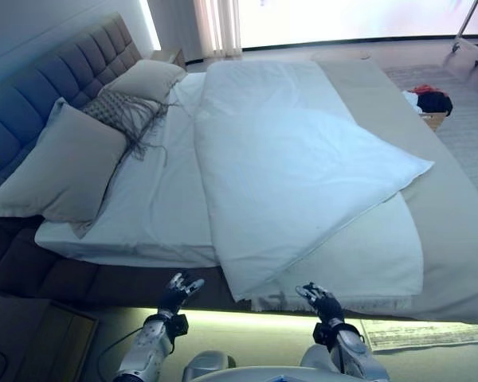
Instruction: Make the bed neatly
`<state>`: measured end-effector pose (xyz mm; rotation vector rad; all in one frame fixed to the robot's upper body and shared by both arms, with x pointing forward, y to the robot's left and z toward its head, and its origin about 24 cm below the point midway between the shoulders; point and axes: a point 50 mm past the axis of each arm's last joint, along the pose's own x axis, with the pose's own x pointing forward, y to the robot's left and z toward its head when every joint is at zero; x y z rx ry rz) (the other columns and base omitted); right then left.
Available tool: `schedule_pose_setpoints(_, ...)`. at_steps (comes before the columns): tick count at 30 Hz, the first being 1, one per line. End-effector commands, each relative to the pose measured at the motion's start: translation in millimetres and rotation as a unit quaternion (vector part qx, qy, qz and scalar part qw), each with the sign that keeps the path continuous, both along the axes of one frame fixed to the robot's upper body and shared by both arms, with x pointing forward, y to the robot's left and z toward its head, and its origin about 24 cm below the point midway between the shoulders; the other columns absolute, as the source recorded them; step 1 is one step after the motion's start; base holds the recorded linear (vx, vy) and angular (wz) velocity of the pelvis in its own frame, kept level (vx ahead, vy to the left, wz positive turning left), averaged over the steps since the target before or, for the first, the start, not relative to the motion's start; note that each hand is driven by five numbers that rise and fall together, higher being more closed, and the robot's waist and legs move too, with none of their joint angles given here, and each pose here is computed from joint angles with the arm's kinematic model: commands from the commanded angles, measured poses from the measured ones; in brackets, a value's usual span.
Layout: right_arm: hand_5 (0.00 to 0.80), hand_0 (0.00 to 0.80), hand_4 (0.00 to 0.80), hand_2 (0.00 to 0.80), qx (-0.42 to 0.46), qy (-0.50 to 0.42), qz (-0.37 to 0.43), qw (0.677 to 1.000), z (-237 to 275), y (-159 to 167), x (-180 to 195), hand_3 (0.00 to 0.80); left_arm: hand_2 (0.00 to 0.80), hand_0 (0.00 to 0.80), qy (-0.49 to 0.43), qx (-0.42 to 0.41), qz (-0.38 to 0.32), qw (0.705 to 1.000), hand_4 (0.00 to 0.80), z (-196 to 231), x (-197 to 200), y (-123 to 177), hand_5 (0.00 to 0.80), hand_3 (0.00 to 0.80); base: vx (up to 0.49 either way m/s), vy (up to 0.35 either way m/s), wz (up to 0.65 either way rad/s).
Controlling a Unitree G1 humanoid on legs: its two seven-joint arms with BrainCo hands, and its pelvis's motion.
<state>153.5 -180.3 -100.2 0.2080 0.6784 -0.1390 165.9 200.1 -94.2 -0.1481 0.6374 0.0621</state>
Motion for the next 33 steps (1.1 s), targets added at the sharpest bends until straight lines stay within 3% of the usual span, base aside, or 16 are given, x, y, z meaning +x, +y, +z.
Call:
schedule_pose_setpoints(1,0.0,0.0,0.0,0.0,0.005,-0.079,-0.005,0.997,24.0,-3.7,25.9,0.0,0.0,0.0,-0.062,-0.02,-0.007,0.998,0.0,18.6,24.9,-12.0,0.0,0.0,0.254,-0.151,0.27)
schedule_pose_setpoints(16,0.0,0.0,0.0,0.0,0.022,-0.043,0.005,0.999,12.2,1.6,13.9,0.0,0.0,0.0,-0.033,-0.027,0.016,0.999,0.0,5.2,-0.3,4.1,0.0,0.0,0.331,-0.22,0.14)
schedule_pose_setpoints(25,0.0,0.0,0.0,0.0,-0.018,-0.039,-0.024,0.999,13.0,-28.0,15.9,0.0,0.0,0.0,-0.057,-0.06,-0.013,0.996,0.0,9.3,5.9,-19.1,0.0,0.0,0.147,-0.229,0.34)
schedule_pose_setpoints(33,0.0,0.0,0.0,0.0,-0.009,-0.034,-0.034,0.999,12.2,-20.8,22.9,0.0,0.0,0.0,-0.074,-0.052,-0.022,0.996,0.0,17.2,24.4,-23.1,0.0,0.0,0.155,-0.022,-0.25)
